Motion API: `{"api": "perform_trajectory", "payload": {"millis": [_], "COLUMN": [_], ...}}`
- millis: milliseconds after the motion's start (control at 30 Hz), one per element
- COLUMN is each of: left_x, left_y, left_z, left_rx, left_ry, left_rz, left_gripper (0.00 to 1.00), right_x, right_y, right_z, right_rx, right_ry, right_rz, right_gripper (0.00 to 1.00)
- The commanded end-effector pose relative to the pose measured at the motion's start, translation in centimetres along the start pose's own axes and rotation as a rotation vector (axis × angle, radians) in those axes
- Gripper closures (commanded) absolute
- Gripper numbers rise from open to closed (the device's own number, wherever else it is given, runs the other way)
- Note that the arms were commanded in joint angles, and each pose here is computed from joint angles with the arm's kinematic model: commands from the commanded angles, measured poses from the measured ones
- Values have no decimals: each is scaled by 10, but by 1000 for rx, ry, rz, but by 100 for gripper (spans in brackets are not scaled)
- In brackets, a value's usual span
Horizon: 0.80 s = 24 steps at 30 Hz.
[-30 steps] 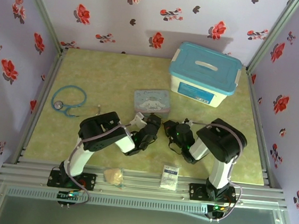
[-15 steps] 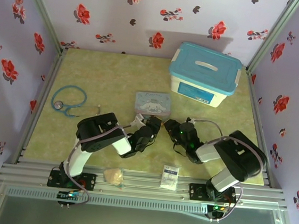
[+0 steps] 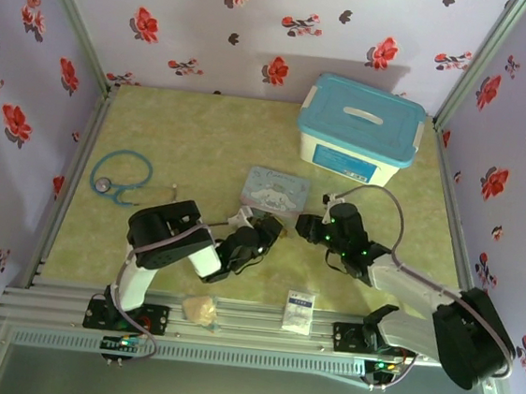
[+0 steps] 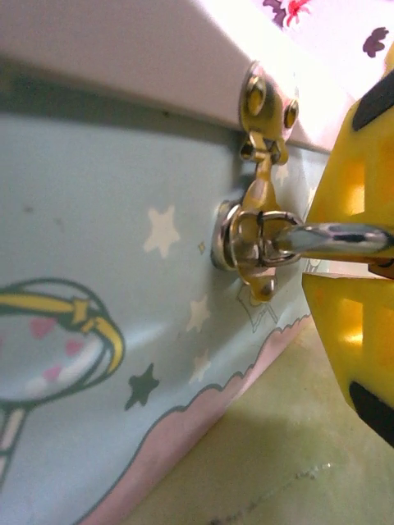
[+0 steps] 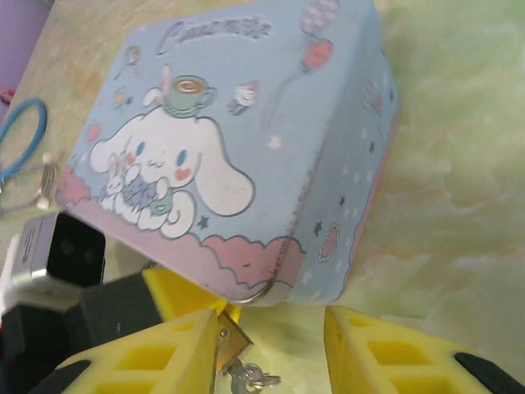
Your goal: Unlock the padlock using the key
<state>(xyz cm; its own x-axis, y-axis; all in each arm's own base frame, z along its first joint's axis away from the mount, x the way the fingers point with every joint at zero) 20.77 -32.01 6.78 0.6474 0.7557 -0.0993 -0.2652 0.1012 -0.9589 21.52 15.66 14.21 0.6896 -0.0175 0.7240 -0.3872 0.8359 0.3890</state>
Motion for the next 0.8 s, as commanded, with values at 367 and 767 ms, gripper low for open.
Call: {"api": "perform_trajectory", "payload": {"millis": [367,767], "left_x": [9,6], "left_y": [2,-8], "left_z": [6,9], "left_rx": [36,11], "left_ry": [47,78], "left_rz": [-73,-62], "left_gripper": [100,100], "right_x": [-47,-61], "right_y": [27,41], "right_z": [-1,-25], "right_rx": [-20,-17], "right_ry": [5,51], "right_rz": [709,858], "right_gripper": [58,55]}}
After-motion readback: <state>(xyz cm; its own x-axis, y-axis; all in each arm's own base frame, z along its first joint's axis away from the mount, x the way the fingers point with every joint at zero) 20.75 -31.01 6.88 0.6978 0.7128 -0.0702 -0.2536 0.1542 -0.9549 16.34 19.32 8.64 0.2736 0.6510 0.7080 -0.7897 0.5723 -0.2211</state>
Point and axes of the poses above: each hand's point on the last joint's axis, 136 mm out from that joint toward the fingers, its own z axis back along the fingers, its own y axis along the line the jaws close on, x = y × z, the point moved 8 cm from there along z, back along the fingers, and after that the axes turned 9 degrees about z, right-handed, at the moved point
